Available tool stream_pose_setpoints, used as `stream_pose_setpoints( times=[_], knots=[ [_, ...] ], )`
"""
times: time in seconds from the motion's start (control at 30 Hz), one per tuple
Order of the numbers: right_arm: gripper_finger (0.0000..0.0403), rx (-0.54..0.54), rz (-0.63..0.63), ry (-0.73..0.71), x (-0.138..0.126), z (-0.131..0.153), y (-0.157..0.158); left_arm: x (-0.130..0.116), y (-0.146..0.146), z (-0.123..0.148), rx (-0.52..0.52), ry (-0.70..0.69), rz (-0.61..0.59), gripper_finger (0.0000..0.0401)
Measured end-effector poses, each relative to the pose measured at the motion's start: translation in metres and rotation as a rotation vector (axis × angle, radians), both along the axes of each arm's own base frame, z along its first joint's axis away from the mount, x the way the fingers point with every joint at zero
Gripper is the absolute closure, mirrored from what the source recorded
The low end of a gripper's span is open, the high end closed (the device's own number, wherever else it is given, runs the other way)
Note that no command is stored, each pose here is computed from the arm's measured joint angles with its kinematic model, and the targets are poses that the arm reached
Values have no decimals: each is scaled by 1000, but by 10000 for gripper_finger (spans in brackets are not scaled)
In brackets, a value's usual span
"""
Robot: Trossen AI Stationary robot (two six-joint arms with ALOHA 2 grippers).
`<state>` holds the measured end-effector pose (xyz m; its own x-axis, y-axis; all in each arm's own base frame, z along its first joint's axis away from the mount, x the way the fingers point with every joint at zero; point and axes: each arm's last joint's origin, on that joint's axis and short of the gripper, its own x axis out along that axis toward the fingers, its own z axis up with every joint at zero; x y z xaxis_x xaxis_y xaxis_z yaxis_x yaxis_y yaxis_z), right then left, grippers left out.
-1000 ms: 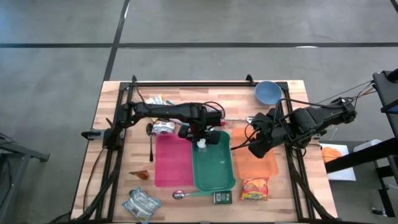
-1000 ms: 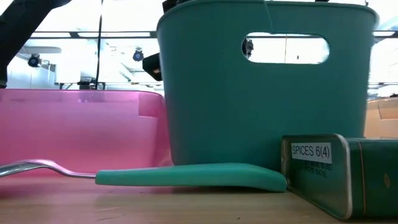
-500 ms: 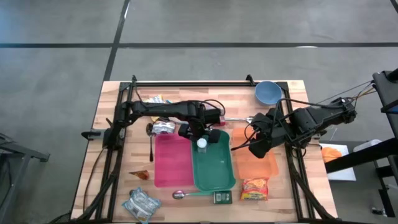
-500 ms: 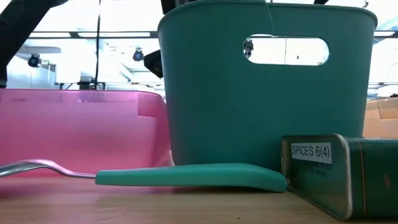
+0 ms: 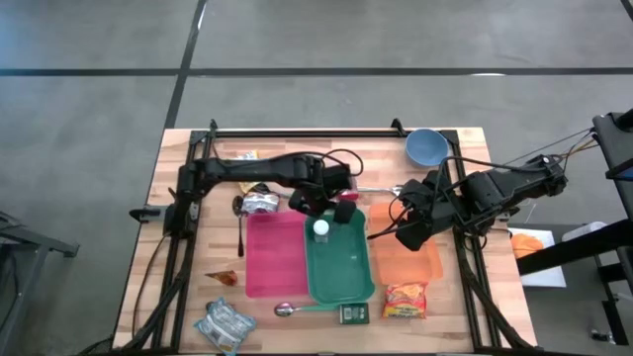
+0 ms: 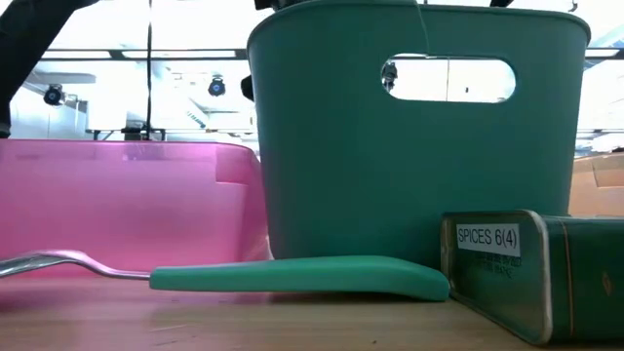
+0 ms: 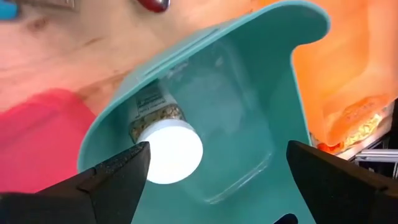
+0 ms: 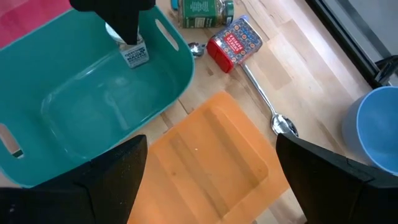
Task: Pick & Place Food Item
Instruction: Put the orange noodle pack into the orange bin
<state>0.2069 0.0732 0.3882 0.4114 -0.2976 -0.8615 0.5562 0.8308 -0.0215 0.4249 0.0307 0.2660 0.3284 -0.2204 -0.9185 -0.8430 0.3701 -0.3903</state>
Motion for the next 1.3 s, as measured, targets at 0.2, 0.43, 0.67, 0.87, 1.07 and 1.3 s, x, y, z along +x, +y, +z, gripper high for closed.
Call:
stream_pose_setpoints(
  times=[0.2, 0.43, 0.67, 0.87, 1.07, 1.3],
  knots=[
    [51, 37, 25, 25, -1, 0, 1, -13, 0, 24, 47, -50, -47, 21],
    [51, 34, 183, 91, -6, -6, 12, -38, -13, 66, 201, -137, -78, 21],
    [51, 66, 391, 226, -14, -32, 33, -72, -18, 97, 521, -106, -86, 21],
    [51, 247, 354, 259, -15, -67, 55, -91, -18, 106, 613, -30, -207, 21],
    [51, 437, -115, 183, -17, -79, 68, -101, -20, 104, 614, 53, -272, 21],
    [51, 561, -477, 130, -34, -77, 91, -100, -20, 87, 658, 113, -392, 21]
  ],
)
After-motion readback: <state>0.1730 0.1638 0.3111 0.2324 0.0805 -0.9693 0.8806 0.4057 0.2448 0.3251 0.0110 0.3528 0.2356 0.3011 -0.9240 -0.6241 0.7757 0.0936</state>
